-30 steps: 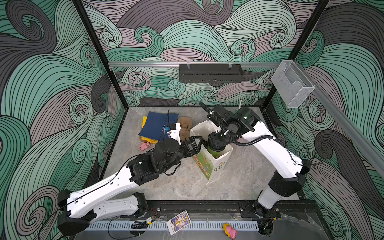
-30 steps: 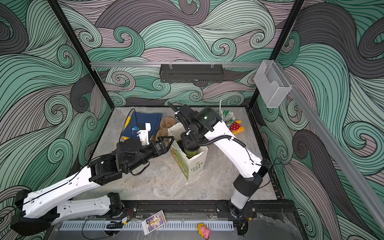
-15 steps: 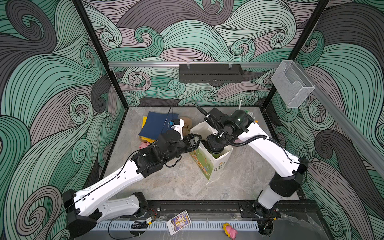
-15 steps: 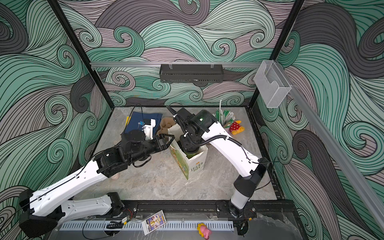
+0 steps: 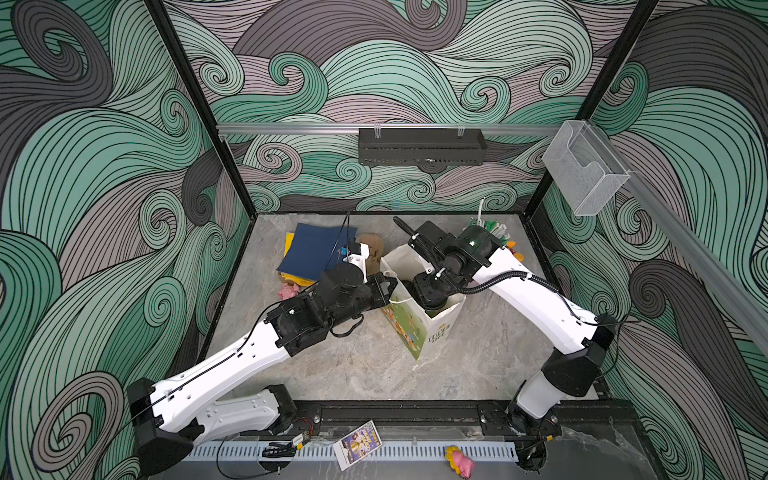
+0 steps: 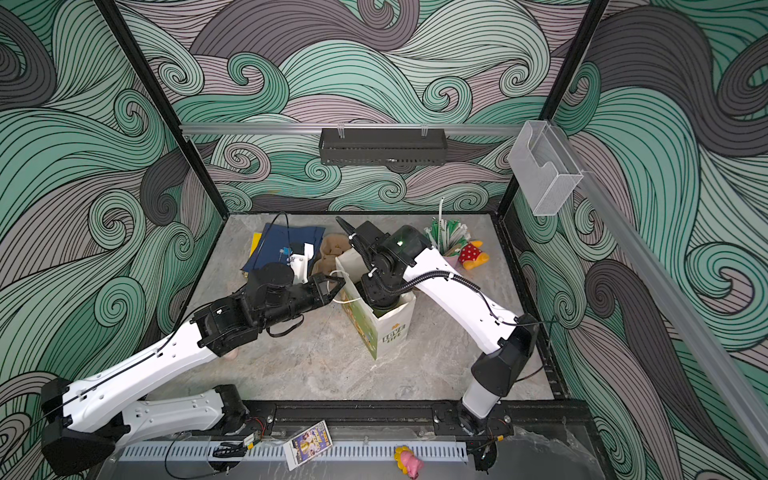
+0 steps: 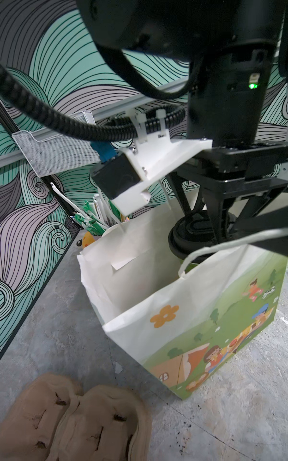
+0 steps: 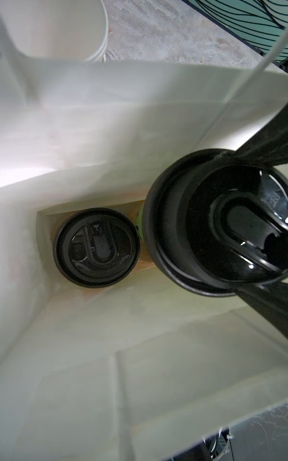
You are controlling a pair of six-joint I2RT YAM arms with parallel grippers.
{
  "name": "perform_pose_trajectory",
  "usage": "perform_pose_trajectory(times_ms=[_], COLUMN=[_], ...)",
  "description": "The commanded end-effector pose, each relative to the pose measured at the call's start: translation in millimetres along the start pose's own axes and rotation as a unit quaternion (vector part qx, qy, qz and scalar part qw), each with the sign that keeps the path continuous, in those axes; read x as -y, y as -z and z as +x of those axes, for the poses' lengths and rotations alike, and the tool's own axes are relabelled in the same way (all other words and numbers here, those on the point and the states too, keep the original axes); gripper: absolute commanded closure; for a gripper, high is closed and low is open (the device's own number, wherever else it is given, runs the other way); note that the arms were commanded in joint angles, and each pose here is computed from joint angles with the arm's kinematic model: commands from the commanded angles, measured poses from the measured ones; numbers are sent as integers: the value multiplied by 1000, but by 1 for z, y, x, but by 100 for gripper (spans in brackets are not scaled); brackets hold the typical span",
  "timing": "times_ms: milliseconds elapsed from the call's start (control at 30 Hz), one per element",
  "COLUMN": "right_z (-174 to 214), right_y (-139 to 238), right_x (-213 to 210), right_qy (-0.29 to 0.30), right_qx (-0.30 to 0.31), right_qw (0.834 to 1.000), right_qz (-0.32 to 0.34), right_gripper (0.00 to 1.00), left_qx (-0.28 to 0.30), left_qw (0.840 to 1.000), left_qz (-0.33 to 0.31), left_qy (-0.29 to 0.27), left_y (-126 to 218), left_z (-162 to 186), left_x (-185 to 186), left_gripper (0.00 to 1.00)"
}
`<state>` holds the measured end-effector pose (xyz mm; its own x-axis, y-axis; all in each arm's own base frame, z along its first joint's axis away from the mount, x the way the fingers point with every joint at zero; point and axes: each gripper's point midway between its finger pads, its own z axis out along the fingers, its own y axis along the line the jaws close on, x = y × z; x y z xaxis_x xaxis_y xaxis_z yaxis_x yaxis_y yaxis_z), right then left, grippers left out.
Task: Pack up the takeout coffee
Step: 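Lower the green cup into the bag opening while the left gripper holds the rim, then push the green cup down into the bag beside the first cup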
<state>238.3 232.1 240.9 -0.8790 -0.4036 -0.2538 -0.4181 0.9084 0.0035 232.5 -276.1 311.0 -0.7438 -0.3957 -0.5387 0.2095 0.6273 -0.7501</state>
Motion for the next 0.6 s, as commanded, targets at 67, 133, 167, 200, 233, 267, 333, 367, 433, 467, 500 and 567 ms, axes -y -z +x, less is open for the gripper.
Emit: perform_pose_trajectory(times_ms=[67, 133, 167, 200, 233, 267, 333, 367, 433, 467, 500, 567], right_z=[-3, -3, -3, -1, -1, 1, 2, 2, 3, 3, 4, 4], right_y=[3, 0, -2, -4, -5, -7, -9, -10, -13, -14, -16, -19], right_x=[-3, -4, -4, -5, -6, -6, -8, -8, -8, -8, -7, -8], right_qy=[6, 8, 10, 13, 17, 22, 30, 33, 38, 40, 41, 43], right_qx=[16, 15, 13, 10, 8, 6, 3, 3, 0, -3, -5, -10], right_qw=[1000, 1000, 1000, 1000, 1000, 999, 999, 999, 999, 999, 999, 999], right_qz=[-16, -18, -18, -20, -22, -23, -26, -26, -25, -25, -23, -24], right_gripper=[36, 36, 36, 36, 36, 36, 35, 35, 35, 35, 35, 35], left_qx=[3, 2, 2, 3, 4, 5, 7, 8, 9, 11, 11, 13], left_qw=[1000, 1000, 1000, 1000, 1000, 1000, 1000, 1000, 1000, 1000, 1000, 1000], left_qz=[6, 4, 3, 4, 3, 2, 0, -1, -2, -3, -3, -2], left_qy=[10, 12, 15, 16, 17, 18, 19, 19, 20, 21, 24, 25], left_y=[5, 5, 4, 5, 5, 5, 5, 5, 6, 5, 6, 5], left_z=[-2, -2, -1, -2, -1, -1, -2, -2, -2, -2, -3, -3], left_x=[1, 0, -1, -1, -2, -3, -4, -5, -6, -6, -7, -7], left_gripper=[100, 100, 100, 100, 100, 100, 100, 100, 100, 100, 100, 100])
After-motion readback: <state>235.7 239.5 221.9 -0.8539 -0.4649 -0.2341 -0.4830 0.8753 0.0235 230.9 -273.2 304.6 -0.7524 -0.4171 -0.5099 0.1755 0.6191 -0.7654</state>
